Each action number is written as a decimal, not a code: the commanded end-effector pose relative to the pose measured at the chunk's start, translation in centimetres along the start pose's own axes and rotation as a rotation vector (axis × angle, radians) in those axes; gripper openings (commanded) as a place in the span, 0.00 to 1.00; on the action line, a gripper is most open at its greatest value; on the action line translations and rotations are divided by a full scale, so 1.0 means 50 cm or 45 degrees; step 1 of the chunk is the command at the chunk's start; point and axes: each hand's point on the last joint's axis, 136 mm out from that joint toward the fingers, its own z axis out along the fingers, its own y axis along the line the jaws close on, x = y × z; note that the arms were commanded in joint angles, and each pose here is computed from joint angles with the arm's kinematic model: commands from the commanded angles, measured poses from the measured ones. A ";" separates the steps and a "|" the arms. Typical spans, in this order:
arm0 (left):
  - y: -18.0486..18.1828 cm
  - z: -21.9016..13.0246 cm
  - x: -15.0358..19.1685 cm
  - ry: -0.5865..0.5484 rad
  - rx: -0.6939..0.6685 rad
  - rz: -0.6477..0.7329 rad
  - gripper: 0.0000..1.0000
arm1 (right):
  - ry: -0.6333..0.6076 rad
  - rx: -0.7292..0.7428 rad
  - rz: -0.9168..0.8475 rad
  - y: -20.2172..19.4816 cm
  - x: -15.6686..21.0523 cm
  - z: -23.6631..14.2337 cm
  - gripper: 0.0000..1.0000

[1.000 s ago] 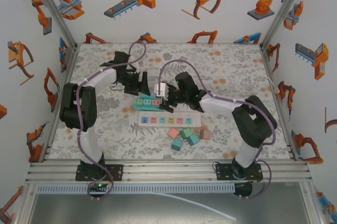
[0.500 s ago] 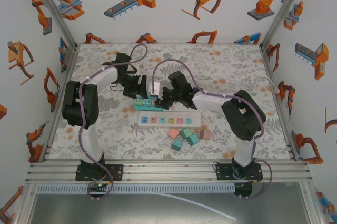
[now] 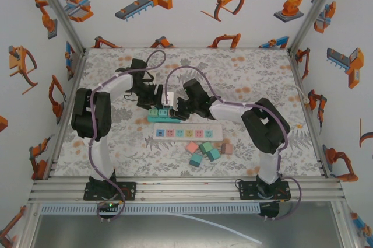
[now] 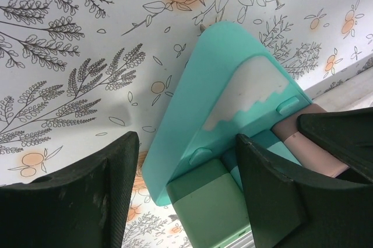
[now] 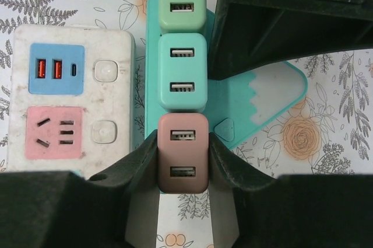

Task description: Pull the plug off the socket

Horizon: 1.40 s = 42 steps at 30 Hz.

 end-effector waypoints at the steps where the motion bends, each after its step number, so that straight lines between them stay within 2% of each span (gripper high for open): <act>1: 0.022 0.019 0.019 0.071 -0.078 0.001 0.63 | -0.055 -0.026 -0.022 -0.004 -0.044 -0.001 0.30; 9: 0.041 0.029 0.029 0.100 -0.204 0.027 0.63 | -0.173 0.025 0.135 -0.047 -0.090 -0.006 0.28; 12: 0.052 0.031 0.031 0.111 -0.256 0.021 0.63 | -0.192 0.009 0.127 -0.044 -0.100 -0.008 0.27; 17: 0.056 0.036 0.033 0.119 -0.280 0.008 0.63 | -0.092 0.023 -0.073 -0.016 -0.081 -0.001 0.24; 23: 0.070 0.042 0.037 0.135 -0.339 0.011 0.64 | -0.056 0.084 -0.247 -0.005 -0.093 -0.008 0.23; 27: 0.072 0.045 0.039 0.144 -0.341 0.007 0.65 | -0.091 0.142 -0.382 0.013 -0.089 -0.006 0.22; 32: 0.073 0.045 0.037 0.142 -0.349 0.011 0.65 | -0.126 0.124 -0.198 0.004 -0.105 -0.009 0.22; 39: 0.074 0.046 0.037 0.142 -0.355 0.008 0.66 | -0.319 0.120 0.134 -0.037 -0.153 -0.039 0.20; 42: 0.074 0.046 0.037 0.143 -0.362 0.012 0.66 | -0.314 0.129 0.127 -0.038 -0.156 -0.048 0.18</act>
